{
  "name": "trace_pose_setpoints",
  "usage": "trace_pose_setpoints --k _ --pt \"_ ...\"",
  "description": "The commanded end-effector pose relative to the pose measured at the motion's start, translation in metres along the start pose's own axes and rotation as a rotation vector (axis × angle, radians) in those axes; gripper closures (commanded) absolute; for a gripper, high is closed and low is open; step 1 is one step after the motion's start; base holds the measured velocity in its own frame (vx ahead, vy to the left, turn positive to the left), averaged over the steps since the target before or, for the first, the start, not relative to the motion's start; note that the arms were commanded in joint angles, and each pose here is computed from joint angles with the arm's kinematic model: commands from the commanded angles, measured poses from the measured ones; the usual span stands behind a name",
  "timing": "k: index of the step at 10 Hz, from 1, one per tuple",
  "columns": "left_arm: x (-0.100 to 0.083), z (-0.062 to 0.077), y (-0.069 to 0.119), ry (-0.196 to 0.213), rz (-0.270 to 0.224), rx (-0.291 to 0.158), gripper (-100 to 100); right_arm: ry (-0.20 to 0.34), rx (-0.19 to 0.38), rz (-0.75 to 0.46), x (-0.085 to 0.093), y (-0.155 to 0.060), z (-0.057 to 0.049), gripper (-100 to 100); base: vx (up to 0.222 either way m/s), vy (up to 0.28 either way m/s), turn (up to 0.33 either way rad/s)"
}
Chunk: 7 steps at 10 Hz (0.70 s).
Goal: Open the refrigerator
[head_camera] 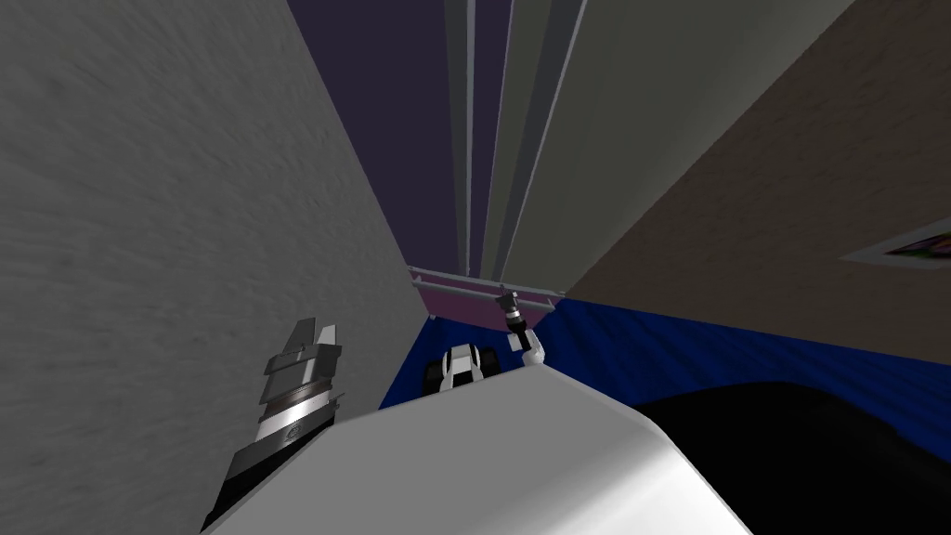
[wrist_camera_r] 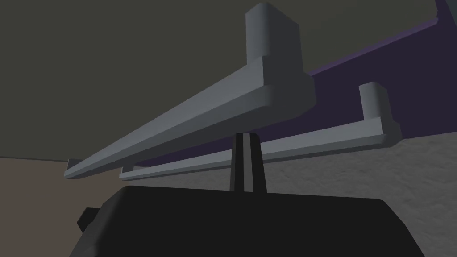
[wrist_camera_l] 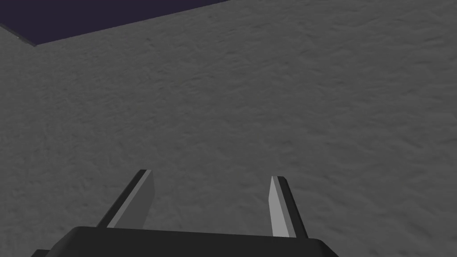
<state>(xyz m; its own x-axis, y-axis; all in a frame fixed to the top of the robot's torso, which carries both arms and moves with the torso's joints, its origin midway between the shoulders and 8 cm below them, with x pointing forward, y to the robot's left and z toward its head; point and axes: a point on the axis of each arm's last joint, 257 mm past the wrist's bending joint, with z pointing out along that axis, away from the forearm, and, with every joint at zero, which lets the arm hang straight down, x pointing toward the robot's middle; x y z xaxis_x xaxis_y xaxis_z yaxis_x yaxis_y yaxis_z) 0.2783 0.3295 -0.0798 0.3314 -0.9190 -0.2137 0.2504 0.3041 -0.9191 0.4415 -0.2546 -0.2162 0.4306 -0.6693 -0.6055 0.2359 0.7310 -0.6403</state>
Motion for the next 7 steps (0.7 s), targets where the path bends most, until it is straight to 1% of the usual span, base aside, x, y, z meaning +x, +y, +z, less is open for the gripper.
trace_pose_setpoints --k 1,3,7 --pt "0.000 0.000 0.000 0.000 0.000 0.000 0 -0.045 -0.039 0.035 -0.009 0.006 0.009 100 -0.208 -0.102 0.077" --pt "0.000 0.000 0.000 0.000 0.000 0.000 0 -0.082 -0.075 0.063 -0.017 0.011 0.016 100 -0.239 -0.121 0.072" --pt "0.000 0.000 0.000 0.000 0.000 0.000 0 -0.149 -0.151 0.116 -0.032 0.022 0.026 100 -0.221 -0.158 0.079"
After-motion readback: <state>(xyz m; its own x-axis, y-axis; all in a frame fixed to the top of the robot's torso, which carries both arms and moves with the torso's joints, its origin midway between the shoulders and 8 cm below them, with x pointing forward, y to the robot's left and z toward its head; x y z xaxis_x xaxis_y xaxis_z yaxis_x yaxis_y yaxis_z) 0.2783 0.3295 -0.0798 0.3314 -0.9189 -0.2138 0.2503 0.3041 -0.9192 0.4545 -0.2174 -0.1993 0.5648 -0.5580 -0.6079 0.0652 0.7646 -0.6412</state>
